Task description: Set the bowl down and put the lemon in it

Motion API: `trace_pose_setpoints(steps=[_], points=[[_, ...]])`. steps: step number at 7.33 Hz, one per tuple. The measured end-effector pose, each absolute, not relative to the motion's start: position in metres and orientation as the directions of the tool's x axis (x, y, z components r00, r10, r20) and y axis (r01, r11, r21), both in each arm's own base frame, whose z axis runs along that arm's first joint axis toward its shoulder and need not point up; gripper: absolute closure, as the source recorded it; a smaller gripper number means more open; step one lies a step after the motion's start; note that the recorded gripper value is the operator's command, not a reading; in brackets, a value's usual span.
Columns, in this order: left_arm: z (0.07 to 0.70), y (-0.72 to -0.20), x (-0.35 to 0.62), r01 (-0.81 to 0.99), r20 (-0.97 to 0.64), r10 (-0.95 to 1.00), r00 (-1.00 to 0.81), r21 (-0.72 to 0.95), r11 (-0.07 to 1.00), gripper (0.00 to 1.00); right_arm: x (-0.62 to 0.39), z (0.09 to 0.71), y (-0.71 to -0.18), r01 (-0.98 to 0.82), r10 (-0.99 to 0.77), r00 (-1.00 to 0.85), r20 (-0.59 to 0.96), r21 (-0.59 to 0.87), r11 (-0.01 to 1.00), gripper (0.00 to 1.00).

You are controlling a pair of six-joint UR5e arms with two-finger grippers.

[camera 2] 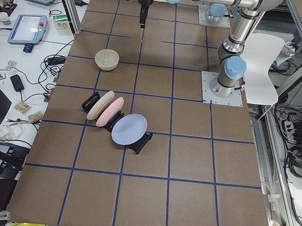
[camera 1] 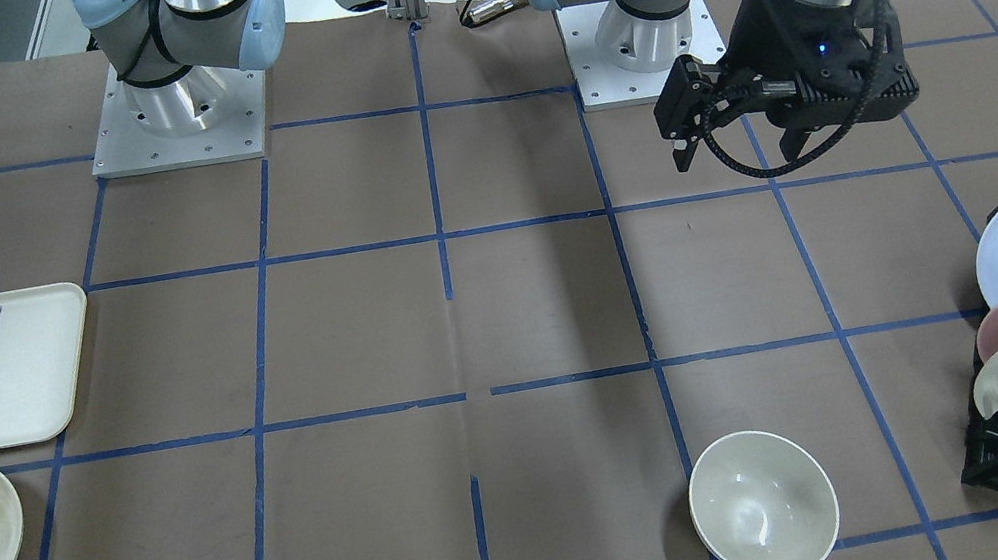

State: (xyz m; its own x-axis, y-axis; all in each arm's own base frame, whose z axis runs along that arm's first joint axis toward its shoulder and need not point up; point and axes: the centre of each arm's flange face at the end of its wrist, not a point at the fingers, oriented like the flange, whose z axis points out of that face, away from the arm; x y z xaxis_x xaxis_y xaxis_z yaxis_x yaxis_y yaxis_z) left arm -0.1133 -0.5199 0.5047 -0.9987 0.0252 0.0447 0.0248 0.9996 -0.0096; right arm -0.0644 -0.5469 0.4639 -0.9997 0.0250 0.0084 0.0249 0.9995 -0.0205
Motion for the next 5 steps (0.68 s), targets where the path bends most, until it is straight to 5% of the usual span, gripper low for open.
trace_pose_setpoints(steps=[2,5], points=[[0.483,-0.547,-0.109,0.032,0.029,0.032,-0.999,0.001,0.999,0.00,-0.166,0.394,-0.575,-0.093,-0.093,-0.996,0.003,0.001,0.996,0.03],[0.395,-0.676,-0.058,0.082,0.034,0.082,-0.996,-0.017,0.997,0.00,-0.225,0.288,-0.610,-0.192,-0.192,-0.981,-0.024,0.011,0.981,0.02]])
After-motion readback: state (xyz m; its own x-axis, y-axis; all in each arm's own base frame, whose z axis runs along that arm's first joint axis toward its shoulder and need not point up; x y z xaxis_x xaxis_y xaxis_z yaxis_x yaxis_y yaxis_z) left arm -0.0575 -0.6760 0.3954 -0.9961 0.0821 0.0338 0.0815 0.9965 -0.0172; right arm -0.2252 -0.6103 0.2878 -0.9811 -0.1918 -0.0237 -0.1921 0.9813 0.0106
